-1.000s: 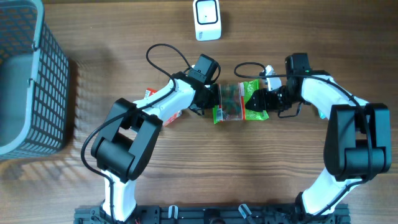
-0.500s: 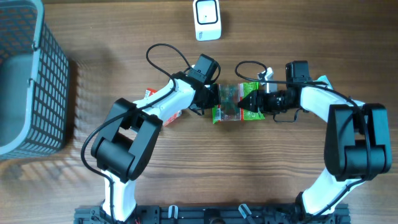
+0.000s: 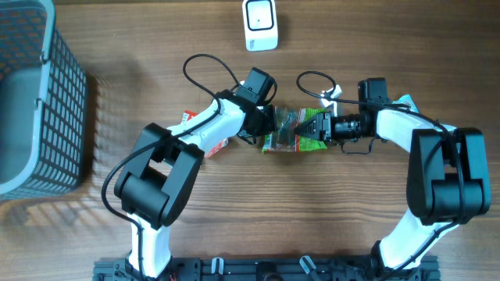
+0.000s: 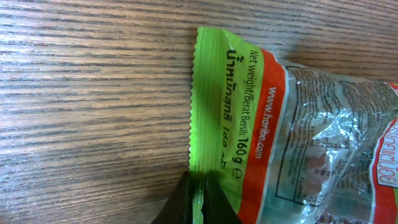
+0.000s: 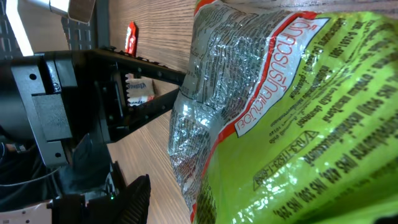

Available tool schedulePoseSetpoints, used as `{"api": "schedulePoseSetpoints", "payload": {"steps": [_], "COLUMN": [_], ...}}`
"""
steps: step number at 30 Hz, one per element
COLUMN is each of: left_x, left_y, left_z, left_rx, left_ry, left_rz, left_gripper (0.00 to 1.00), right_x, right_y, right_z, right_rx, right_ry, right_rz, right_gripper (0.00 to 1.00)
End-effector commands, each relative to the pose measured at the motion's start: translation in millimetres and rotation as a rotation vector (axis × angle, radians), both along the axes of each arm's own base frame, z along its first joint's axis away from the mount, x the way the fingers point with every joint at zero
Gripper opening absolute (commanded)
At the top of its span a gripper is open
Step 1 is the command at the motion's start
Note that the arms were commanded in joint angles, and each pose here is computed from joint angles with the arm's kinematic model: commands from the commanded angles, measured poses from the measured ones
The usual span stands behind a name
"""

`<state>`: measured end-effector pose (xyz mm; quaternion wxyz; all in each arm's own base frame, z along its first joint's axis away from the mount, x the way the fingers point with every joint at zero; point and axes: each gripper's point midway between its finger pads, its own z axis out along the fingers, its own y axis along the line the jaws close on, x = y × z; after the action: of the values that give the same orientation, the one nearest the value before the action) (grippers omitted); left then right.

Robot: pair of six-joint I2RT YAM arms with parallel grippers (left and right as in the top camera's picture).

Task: Scan the item barcode

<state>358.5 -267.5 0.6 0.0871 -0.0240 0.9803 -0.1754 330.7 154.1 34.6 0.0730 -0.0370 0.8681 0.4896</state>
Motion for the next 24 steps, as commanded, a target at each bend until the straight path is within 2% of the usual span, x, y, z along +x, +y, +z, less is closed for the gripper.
{"api": "schedulePoseSetpoints", "payload": {"steps": [1,2,5,8,11,12,17,18,20,24], "left_x": [-4,-4,-4,-4,-4,-4,-4,-4,-2,16], "left_y": [-2,-2,-2,-2,-2,-2,-2,-2,1,19], "left_z": [-10,-10,-10,-10,-10,-10,-10,-10,-4,36], "left_rx": [0.015,0.015,0.015,0.016,0.015,0.015,0.016,0.016,0.021,-0.007], "left_ry": [0.026,0.026,0.026,0.026,0.025,0.025,0.026,0.026,0.011,-0.041], "left_rz": [0.001,0.001,0.001,0.001,0.001,0.001,0.000,0.000,-0.028,0.023], "left_gripper": [0.04,0.04,0.04,0.04,0.04,0.04,0.04,0.04,0.04,0.04], "right_x": [-7,-8,-12,-11,-12,-12,-8,-7,-5,-4], "right_y": [1,0,-20,-18,-4,0,4,5,2,-9], "right_z": [-18,-23,-55,-54,-38,-32,-26,-24,-24,-36], "right_rx": [-0.014,-0.023,-0.198,-0.183,-0.065,-0.028,0.008,0.017,0.013,-0.068], "right_ry": [0.076,0.103,0.224,0.221,0.204,0.197,0.129,0.105,0.095,0.073], "right_rz": [-0.017,-0.034,-0.151,-0.151,-0.109,-0.094,-0.060,-0.049,-0.053,-0.060], "right_gripper": [0.50,0.50,0.50,0.53,0.53,0.51,0.19,0.15,0.18,0.18]}}
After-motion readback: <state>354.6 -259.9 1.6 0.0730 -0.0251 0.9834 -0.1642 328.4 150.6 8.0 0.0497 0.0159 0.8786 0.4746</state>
